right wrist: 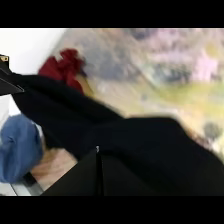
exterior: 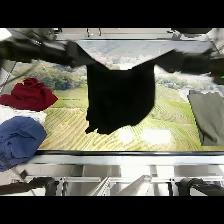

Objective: Fold the shirts.

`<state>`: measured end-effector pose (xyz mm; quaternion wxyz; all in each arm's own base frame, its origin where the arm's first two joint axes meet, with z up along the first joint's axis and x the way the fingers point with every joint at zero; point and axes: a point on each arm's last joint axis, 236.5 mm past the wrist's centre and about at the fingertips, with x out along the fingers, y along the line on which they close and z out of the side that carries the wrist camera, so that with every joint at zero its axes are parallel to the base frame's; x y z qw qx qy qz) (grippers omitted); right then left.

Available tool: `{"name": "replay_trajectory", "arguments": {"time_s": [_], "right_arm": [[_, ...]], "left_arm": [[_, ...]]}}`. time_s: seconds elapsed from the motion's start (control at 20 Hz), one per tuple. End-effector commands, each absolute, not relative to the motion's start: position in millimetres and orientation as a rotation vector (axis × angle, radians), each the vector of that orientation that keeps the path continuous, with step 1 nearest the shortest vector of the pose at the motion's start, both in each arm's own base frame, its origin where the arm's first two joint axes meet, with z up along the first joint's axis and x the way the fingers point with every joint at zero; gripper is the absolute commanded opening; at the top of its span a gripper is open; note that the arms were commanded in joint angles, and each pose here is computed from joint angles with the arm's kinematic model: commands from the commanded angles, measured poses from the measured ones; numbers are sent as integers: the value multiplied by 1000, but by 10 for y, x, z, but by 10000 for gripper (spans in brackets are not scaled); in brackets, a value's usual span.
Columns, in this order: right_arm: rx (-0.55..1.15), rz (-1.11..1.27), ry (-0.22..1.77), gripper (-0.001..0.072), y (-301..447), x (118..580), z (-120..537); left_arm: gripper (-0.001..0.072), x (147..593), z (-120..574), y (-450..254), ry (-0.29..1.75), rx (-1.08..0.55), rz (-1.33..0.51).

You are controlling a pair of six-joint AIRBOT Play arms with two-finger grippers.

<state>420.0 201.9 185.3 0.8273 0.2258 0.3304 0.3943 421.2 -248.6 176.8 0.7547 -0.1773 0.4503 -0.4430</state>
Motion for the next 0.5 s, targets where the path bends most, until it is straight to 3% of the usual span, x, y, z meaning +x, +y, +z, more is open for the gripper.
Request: {"name": "replay_trajectory", "arguments": {"time_s": [0.0, 0.05, 0.1, 0.15, 0.2, 0.45], "right_arm": [[585, 753, 932, 19, 1996, 4591, 666], [605, 729, 968, 37, 1968, 4652, 440], [622, 715, 993, 211, 1933, 4681, 299], [634, 709, 1009, 443, 1891, 4685, 230], [636, 709, 1016, 512, 1836, 4675, 225], [676, 856, 1153, 504, 1697, 4166, 362]], "left_arm": [[285, 4658, 672, -2281, 1154, -432, -853], [285, 4740, 486, -2163, 1179, -457, -826], [285, 4780, 369, -2048, 1203, -480, -809], [285, 4783, 301, -1919, 1233, -497, -805], [285, 4764, 297, -1786, 1256, -509, -808], [285, 4196, 280, -1236, 1454, -470, -775]]}}
